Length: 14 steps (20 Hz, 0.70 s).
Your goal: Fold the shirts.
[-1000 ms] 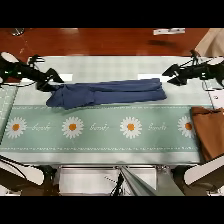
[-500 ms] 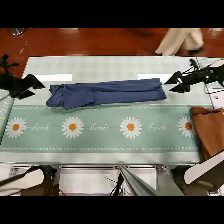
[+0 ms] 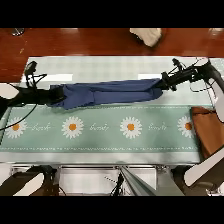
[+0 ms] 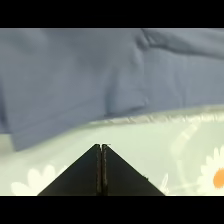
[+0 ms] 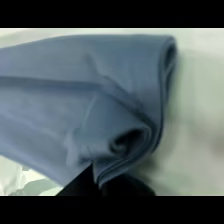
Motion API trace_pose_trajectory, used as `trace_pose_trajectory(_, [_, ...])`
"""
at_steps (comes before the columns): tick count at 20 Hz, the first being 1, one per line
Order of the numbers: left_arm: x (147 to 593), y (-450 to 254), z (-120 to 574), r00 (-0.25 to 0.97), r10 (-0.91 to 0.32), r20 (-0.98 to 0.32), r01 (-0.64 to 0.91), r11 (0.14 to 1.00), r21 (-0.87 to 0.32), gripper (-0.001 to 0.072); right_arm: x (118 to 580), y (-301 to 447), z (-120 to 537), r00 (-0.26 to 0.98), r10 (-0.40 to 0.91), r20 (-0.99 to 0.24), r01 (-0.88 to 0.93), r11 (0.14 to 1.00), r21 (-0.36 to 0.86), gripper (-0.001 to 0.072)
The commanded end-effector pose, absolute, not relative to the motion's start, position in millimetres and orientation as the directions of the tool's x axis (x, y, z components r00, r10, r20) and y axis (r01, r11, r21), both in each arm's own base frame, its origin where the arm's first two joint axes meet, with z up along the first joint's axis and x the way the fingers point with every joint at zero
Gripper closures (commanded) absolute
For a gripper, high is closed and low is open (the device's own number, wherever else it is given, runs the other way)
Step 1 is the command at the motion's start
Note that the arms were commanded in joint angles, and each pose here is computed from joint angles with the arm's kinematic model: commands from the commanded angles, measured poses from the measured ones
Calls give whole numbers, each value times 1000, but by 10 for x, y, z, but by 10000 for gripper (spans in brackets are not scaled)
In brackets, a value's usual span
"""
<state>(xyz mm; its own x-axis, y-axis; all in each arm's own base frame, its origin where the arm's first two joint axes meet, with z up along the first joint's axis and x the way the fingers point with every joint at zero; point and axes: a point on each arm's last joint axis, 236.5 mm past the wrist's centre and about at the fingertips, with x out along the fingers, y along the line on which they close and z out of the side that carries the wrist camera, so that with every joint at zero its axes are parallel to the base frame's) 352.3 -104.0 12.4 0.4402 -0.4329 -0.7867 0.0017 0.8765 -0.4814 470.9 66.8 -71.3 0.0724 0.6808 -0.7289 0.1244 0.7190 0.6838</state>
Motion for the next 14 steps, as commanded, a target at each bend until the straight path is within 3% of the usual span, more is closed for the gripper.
trace_pose_trajectory(1, [3494, -1410, 156, 441, -470, -765, 144, 878, -456, 691, 4464, 521, -292, 44, 614, -788, -21, 789, 614, 696])
trace_pose_trajectory(5, [3531, -2090, -39, 382, -491, -782, 182, 870, -458, 692, 4120, 389, 390, 189, 499, -845, -105, 866, 488, 696])
trace_pose_trajectory(8, [3554, -2676, -346, 254, -454, -854, 233, 885, -402, 693, 3697, 553, 795, 262, 509, -820, -140, 861, 489, 696])
trace_pose_trajectory(11, [3594, -3527, -482, 181, -489, -853, 363, 839, -404, 692, 3343, 796, 1155, 336, 542, -770, -204, 840, 502, 696])
trace_pose_trajectory(14, [3372, -4219, -642, 63, -532, -844, 381, 795, -472, 691, 3079, 997, 1367, 369, 554, -746, -251, 832, 494, 696])
